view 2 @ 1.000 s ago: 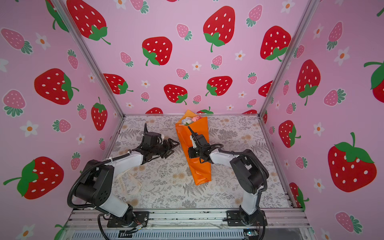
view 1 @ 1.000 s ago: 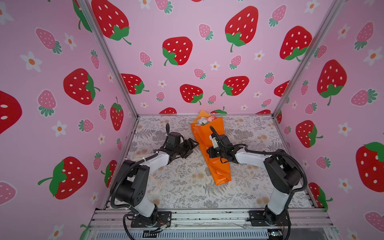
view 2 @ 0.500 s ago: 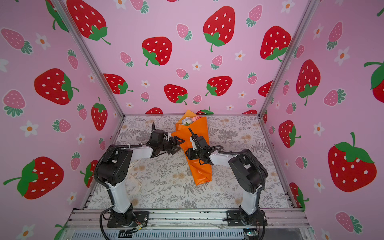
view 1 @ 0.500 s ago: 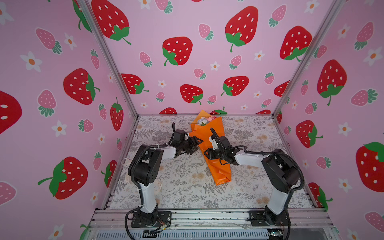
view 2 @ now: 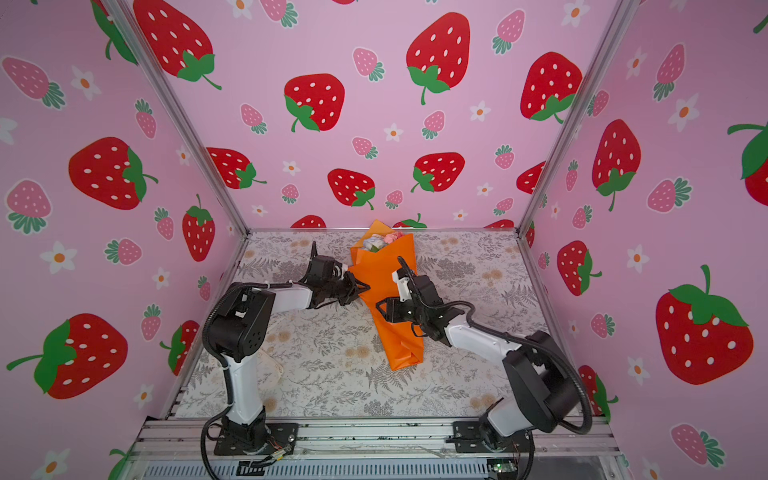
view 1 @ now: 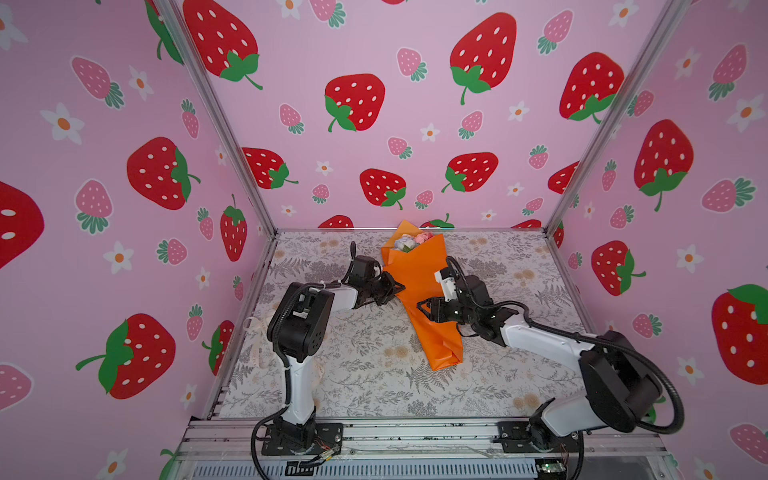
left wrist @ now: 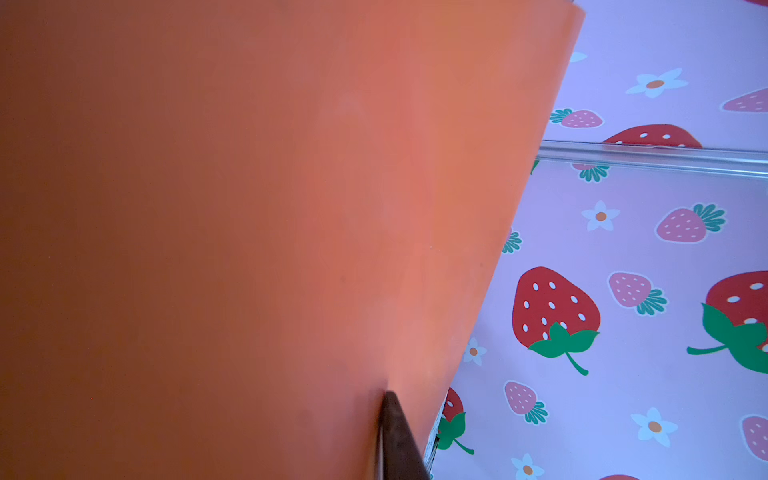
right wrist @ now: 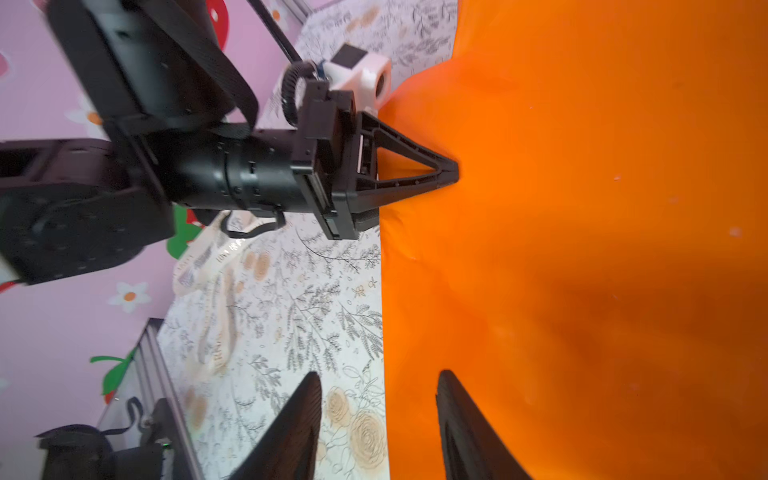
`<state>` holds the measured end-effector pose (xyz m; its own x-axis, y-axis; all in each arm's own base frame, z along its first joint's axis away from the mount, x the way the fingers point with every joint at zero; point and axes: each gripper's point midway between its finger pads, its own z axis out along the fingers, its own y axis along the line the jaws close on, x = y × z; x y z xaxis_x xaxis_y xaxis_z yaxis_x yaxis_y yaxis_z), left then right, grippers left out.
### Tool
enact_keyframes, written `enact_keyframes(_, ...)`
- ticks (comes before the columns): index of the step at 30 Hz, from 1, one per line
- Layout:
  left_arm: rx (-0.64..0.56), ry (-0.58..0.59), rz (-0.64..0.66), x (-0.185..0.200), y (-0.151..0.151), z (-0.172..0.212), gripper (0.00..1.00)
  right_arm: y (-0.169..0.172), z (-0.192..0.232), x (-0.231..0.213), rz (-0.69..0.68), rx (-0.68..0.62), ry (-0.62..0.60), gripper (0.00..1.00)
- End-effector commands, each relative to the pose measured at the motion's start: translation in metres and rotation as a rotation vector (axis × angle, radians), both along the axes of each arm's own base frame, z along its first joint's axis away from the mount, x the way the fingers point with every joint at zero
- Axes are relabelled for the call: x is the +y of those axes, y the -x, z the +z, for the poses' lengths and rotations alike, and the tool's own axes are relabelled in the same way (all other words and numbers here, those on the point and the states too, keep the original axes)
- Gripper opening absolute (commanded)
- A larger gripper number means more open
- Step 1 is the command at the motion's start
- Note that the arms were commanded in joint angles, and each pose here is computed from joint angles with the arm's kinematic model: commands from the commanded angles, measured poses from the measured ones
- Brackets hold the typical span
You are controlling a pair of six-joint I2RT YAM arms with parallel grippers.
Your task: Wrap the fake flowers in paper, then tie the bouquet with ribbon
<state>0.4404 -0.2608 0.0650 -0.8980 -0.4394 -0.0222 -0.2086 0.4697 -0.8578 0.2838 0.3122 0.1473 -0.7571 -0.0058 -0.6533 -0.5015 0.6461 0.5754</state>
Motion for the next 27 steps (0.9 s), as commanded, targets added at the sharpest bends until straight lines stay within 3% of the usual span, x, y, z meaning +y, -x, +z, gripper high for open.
enact_keyframes(1,-0.033,-0.019,-0.036,0.000,-0.007,0.012,0.14,0.014,-0.015,-0.039,-0.070,0.128,-0.048,0.44)
enact_keyframes(5,-0.026,-0.024,-0.050,0.003,-0.009,0.006,0.13,0.043,-0.033,-0.052,-0.021,0.246,-0.106,0.26)
enact_keyframes(9,-0.014,-0.024,-0.060,0.003,-0.009,0.001,0.13,0.068,-0.050,-0.049,0.050,0.336,-0.126,0.18)
enact_keyframes(19,0.003,-0.039,-0.059,0.009,-0.011,-0.008,0.13,0.095,-0.114,-0.058,0.095,0.454,0.069,0.17)
enact_keyframes(27,0.011,-0.046,-0.063,0.011,-0.013,-0.013,0.11,0.098,-0.118,-0.067,0.067,0.448,0.117,0.18)
